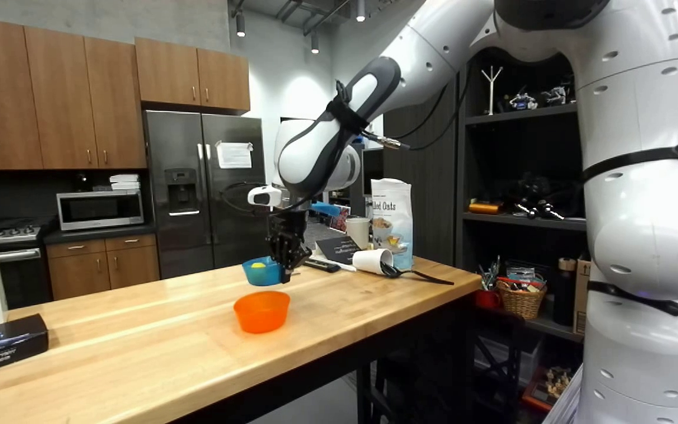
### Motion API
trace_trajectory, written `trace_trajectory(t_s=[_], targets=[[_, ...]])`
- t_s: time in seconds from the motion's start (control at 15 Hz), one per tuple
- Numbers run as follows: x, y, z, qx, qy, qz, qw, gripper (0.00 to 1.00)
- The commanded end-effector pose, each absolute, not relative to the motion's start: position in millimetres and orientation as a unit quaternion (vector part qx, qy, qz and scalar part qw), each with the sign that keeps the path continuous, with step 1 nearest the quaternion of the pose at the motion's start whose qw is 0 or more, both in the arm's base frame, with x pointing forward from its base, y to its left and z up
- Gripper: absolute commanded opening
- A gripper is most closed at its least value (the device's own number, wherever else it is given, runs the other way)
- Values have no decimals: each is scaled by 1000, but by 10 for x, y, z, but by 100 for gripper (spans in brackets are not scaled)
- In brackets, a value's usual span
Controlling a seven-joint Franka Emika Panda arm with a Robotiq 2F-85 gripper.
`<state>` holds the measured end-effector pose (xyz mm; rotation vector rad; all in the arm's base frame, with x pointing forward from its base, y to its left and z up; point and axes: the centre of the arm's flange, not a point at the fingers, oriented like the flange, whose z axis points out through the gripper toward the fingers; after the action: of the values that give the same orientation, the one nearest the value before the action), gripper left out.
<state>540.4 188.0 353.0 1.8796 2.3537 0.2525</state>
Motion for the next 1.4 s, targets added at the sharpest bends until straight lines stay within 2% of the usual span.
trace_trajectory(t_s=[0.0, 0.6, 1.33], targets=[[5377, 2036, 3610, 595, 798, 82, 49, 1], [5165, 2106, 3540, 589, 805, 62, 32, 1], [5017, 2143, 3402, 595, 801, 64, -29, 1]])
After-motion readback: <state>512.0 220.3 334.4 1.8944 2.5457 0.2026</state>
